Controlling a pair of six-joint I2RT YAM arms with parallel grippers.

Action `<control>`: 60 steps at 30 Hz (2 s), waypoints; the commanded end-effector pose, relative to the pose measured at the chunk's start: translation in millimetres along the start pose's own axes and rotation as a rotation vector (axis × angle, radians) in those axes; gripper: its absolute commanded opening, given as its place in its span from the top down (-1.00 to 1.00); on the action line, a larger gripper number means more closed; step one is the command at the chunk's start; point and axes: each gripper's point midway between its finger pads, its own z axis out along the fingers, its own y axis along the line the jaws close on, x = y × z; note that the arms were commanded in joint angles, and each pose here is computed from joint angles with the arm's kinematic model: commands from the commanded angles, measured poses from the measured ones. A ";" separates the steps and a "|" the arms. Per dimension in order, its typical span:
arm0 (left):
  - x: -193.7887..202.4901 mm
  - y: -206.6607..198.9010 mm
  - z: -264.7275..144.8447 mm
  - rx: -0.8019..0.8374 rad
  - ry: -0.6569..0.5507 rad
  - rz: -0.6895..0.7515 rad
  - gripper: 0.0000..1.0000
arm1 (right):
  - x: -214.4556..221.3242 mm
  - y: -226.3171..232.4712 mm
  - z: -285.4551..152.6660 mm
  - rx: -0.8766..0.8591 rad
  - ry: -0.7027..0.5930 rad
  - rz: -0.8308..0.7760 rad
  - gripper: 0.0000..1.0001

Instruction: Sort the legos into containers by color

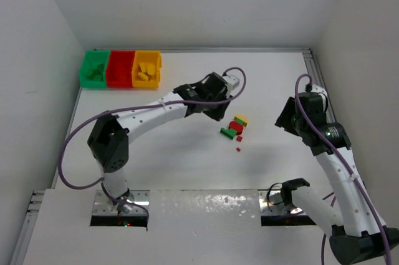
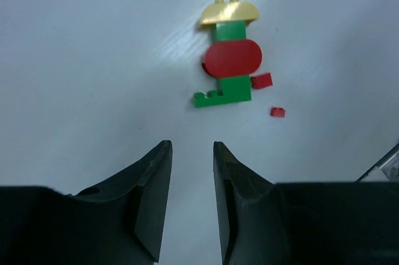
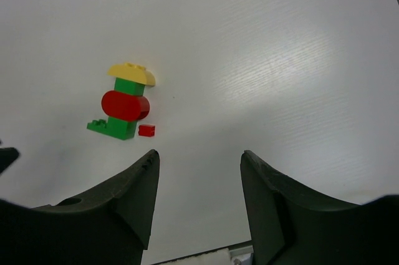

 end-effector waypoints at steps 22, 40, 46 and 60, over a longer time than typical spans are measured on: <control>79.3 -100.1 136.1 0.001 0.172 0.098 0.38 | -1.6 -11.5 -11.6 0.024 -0.038 0.000 -0.09; 83.2 -64.9 151.3 -0.146 0.187 0.159 0.28 | -4.7 -7.3 -7.0 0.021 -0.035 -0.005 -0.09; 65.5 -86.7 155.5 -0.064 0.166 0.138 0.27 | -6.0 -7.1 -7.0 0.024 -0.033 -0.012 -0.09; 79.7 -82.4 153.0 -0.086 0.211 0.141 0.37 | -7.6 -8.8 -6.5 0.035 -0.038 -0.019 -0.09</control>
